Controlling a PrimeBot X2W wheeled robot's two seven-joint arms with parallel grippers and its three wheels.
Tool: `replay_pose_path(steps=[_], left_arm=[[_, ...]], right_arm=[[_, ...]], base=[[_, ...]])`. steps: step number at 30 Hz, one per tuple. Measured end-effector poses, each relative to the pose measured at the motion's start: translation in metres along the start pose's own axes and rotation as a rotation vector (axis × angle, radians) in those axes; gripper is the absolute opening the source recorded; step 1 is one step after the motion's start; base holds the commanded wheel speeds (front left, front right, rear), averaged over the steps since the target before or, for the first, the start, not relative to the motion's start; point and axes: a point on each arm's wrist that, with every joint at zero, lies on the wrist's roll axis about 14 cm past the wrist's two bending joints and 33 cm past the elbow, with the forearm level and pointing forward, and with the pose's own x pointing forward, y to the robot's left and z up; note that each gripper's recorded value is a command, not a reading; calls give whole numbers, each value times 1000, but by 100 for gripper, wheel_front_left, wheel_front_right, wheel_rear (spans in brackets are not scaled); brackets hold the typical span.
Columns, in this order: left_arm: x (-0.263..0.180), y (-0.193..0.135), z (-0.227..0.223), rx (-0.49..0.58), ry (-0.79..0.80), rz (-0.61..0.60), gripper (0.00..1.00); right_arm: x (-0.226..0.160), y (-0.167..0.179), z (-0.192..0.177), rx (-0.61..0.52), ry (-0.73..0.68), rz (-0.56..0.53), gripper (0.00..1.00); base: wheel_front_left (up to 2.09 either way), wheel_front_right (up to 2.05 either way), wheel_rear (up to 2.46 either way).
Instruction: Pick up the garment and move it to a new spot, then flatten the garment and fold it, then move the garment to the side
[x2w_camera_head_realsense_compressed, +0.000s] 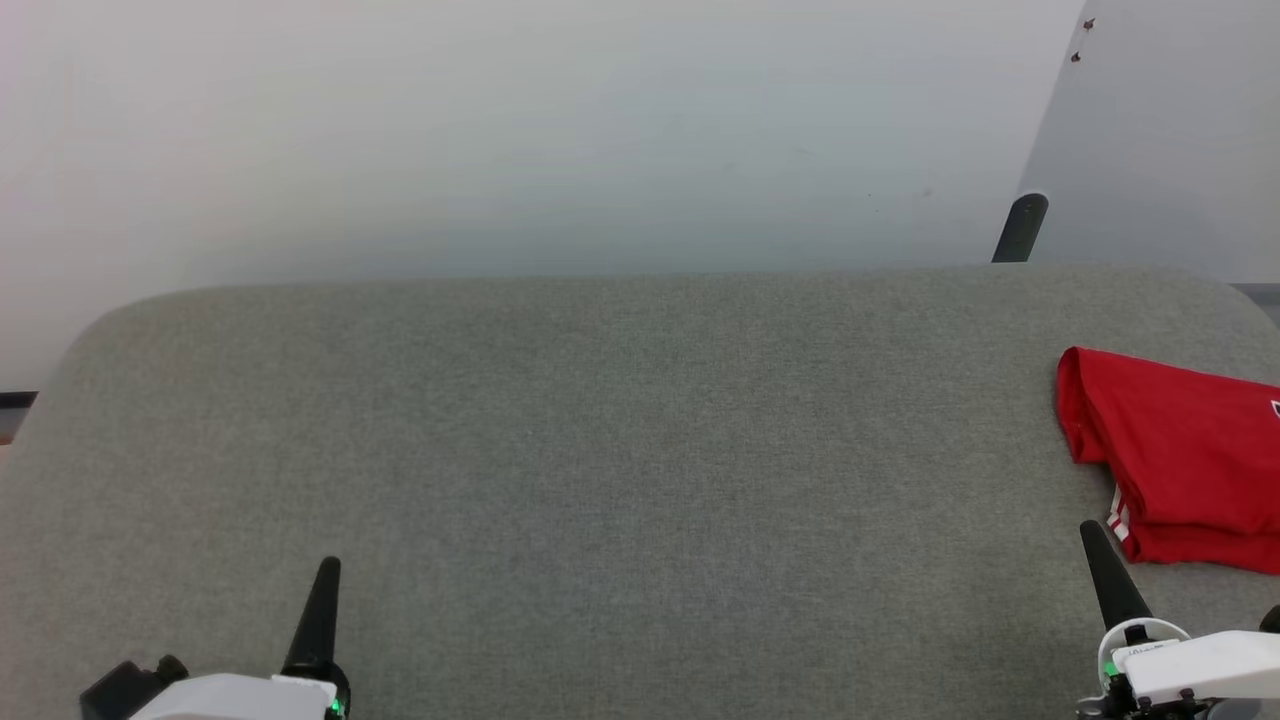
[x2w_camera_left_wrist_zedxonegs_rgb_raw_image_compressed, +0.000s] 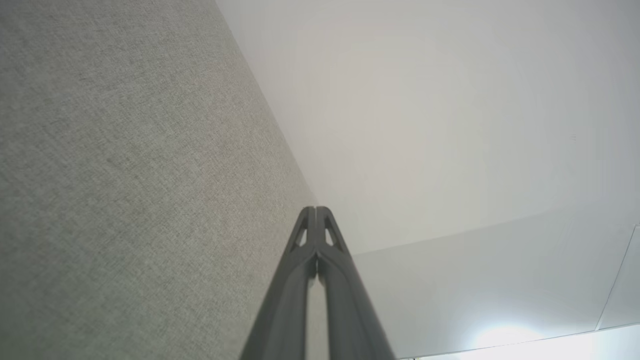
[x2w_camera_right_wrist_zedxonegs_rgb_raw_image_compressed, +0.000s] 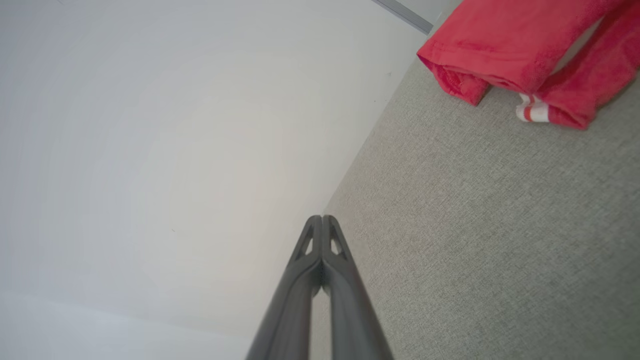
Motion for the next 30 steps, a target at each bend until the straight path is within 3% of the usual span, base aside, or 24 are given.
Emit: replay_pose_path(steps=[30], left_arm=[[14, -14, -10, -240, 29, -36, 0]], right_arm=[[11, 6, -5, 268, 3, 22, 0]], base=[[0, 0, 0]])
